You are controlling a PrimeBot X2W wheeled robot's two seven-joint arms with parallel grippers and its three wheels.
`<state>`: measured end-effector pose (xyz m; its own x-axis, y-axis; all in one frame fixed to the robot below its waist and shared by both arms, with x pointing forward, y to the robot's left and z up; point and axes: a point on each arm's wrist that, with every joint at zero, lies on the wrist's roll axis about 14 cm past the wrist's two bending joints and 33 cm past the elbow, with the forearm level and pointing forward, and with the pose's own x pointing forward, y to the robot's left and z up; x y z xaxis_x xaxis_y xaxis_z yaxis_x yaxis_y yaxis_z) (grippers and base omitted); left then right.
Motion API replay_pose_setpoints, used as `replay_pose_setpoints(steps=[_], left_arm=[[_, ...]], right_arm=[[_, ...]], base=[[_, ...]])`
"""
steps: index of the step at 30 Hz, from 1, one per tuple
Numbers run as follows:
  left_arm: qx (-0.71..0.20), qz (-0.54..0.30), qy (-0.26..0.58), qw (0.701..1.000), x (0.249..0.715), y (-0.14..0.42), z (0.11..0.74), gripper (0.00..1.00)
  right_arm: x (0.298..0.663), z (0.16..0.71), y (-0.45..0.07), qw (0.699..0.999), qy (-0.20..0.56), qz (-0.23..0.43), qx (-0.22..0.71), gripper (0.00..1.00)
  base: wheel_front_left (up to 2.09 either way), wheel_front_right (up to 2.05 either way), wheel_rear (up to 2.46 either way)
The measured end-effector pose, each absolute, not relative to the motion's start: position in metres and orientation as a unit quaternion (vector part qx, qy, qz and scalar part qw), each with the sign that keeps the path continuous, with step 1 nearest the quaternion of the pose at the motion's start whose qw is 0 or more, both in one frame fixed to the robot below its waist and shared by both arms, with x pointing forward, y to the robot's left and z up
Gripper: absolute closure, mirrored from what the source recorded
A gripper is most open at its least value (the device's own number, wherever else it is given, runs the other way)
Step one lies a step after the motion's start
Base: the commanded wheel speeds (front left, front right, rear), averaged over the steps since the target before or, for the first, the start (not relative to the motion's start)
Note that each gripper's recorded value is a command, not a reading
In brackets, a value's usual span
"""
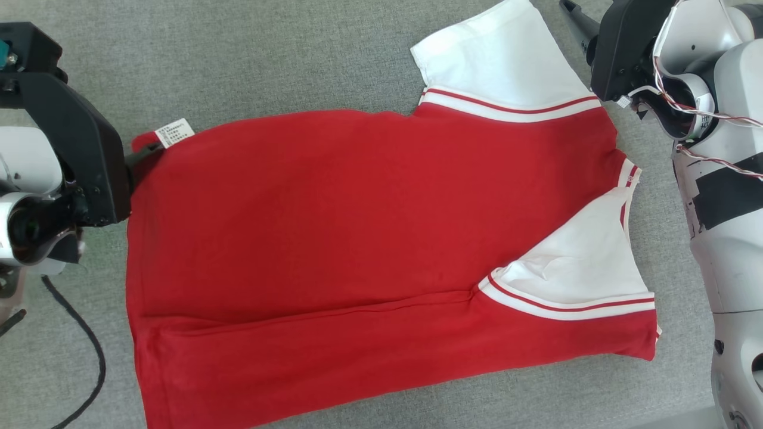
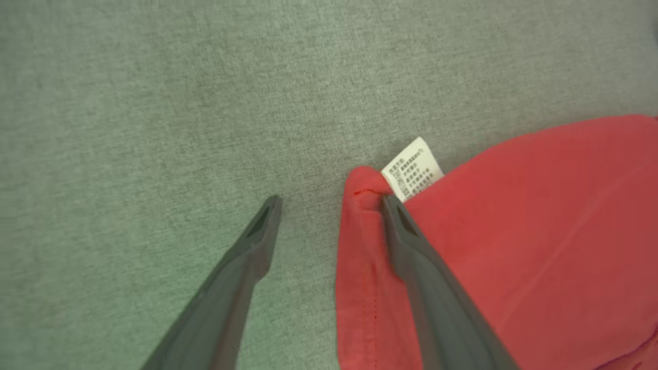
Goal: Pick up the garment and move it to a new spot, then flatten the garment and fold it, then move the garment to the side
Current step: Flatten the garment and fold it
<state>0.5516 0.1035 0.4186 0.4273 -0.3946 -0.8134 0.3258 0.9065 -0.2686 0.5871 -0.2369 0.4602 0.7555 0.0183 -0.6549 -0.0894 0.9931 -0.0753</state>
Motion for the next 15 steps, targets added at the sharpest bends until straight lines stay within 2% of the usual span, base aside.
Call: replay_pose_setpoints(steps=[8,9,10,11,12,15], left_arm=[[0.006,-0.198,0.501,0.843,0.554,0.110,0.410,0.00],[0.006,-0.197,0.502,0.842,0.554,0.110,0.409,0.11],[0.007,-0.197,0.503,0.842,0.554,0.110,0.409,0.38],[0.007,-0.196,0.504,0.841,0.554,0.110,0.408,0.83],[0.008,-0.197,0.505,0.840,0.554,0.110,0.407,1.00],[0.007,-0.197,0.509,0.838,0.553,0.110,0.405,1.00]], right_arm=[[0.586,0.459,-0.234,0.935,0.349,0.032,-0.051,0.00],[0.586,0.458,-0.234,0.935,0.350,0.032,-0.051,0.00],[0.586,0.458,-0.234,0.935,0.351,0.031,-0.051,0.00],[0.585,0.457,-0.235,0.934,0.353,0.031,-0.051,0.00],[0.585,0.456,-0.236,0.933,0.354,0.030,-0.051,0.00],[0.585,0.453,-0.239,0.932,0.359,0.024,-0.051,0.00]], base=[[0.00,0.00,0.00],[0.00,0.00,0.00],[0.00,0.00,0.00],[0.00,0.00,0.00],[0.00,0.00,0.00],[0.00,0.00,0.00]])
